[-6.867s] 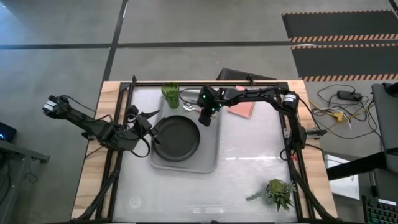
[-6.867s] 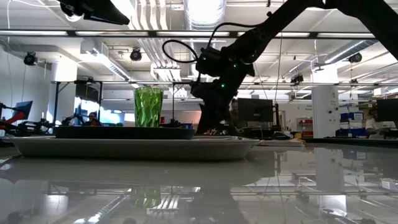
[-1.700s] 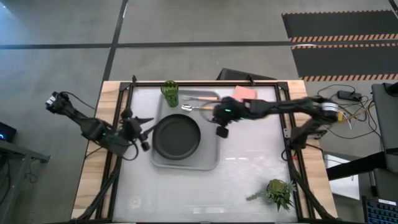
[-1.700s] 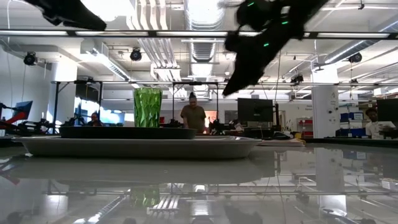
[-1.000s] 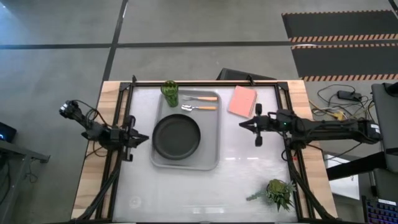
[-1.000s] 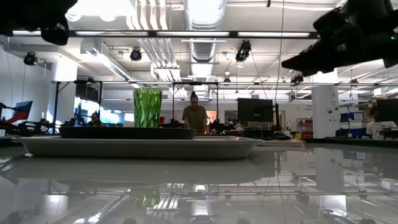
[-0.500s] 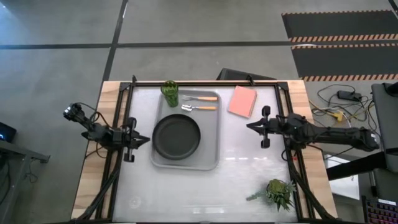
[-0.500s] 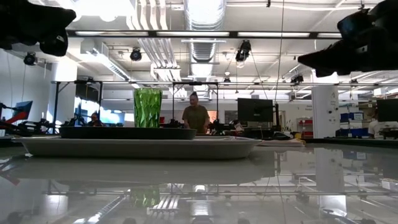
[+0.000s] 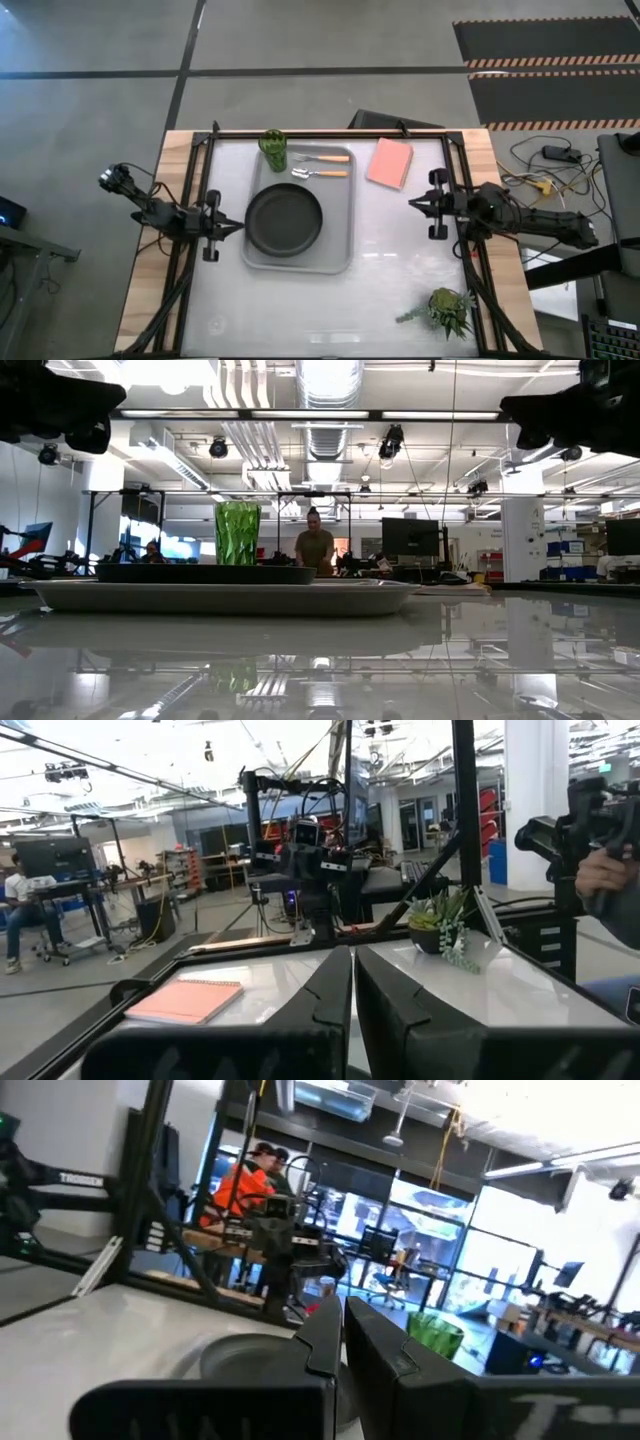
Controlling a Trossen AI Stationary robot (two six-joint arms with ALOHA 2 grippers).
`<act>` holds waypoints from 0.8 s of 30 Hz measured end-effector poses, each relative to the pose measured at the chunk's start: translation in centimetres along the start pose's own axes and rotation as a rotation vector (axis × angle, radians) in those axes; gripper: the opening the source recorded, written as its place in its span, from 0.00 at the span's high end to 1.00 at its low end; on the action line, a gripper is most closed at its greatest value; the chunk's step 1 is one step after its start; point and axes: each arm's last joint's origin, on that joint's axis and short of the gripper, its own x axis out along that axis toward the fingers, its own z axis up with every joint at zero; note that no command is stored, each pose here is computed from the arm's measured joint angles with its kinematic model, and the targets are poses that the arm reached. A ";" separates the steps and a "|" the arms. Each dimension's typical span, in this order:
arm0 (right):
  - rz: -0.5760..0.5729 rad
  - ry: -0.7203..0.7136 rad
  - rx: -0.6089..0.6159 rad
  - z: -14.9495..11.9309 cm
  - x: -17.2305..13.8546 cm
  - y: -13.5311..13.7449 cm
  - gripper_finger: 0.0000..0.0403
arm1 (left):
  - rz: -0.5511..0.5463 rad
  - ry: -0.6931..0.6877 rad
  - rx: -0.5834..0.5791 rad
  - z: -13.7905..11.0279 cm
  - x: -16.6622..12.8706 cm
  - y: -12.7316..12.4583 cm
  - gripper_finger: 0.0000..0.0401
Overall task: Pick and place plate/cup/fork/spoon on tray
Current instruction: Return to Home Position
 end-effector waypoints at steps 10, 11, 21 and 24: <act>0.015 -0.004 0.137 0.0 0.0 0.0 0.98 | -0.007 0.030 0.021 -0.3 0.2 -0.2 1.00; 0.015 -0.005 0.156 0.0 0.0 0.0 0.98 | -0.008 0.035 0.024 -0.4 0.2 -0.2 1.00; 0.015 -0.003 0.228 0.0 0.0 0.1 0.98 | -0.016 0.070 0.048 -0.7 0.4 -0.5 1.00; 0.015 -0.002 0.228 0.0 0.0 0.1 0.98 | -0.019 0.081 0.055 -0.9 0.5 -0.5 1.00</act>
